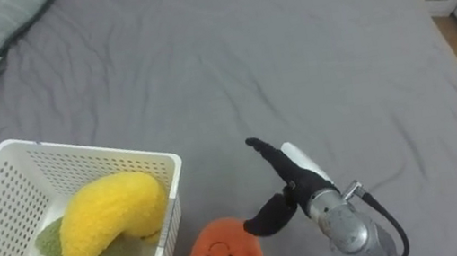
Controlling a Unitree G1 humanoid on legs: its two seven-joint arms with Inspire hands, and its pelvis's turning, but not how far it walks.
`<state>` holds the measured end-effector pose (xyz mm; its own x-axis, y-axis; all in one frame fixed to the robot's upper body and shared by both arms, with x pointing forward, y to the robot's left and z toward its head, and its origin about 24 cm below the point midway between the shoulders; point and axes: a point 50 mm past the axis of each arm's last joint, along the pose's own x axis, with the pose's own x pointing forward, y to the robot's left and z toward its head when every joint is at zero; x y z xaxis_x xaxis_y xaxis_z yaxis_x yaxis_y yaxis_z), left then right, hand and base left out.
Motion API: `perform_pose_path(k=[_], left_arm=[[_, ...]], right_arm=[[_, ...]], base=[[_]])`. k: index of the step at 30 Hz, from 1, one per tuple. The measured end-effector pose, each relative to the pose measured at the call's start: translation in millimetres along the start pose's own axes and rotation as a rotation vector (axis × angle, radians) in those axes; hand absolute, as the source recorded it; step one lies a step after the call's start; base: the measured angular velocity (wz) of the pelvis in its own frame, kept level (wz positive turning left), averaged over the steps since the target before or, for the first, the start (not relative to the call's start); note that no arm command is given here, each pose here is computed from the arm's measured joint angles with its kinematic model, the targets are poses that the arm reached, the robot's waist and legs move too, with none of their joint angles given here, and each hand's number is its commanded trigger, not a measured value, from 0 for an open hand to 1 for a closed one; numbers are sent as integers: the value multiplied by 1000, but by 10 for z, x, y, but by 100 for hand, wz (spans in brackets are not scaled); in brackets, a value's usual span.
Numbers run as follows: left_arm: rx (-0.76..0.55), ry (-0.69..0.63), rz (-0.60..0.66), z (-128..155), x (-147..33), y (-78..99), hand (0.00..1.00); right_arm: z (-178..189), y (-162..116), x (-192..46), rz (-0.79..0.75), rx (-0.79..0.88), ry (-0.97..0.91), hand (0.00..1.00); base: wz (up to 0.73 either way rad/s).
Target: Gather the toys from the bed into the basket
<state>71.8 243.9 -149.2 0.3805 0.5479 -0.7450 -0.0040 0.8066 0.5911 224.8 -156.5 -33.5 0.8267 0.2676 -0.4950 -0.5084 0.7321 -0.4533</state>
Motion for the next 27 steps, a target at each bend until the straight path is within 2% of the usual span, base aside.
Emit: perform_pose_path(k=[12, 27], left_arm=[[-32, -2, -5, 23, 2, 3, 0], [-34, -11, 16, 32, -1, 23, 0]], right_arm=[[-73, 27, -2, 64, -66, 61, 0], [-238, 179, 14, 170, -50, 155, 0]], base=[[0], [0]])
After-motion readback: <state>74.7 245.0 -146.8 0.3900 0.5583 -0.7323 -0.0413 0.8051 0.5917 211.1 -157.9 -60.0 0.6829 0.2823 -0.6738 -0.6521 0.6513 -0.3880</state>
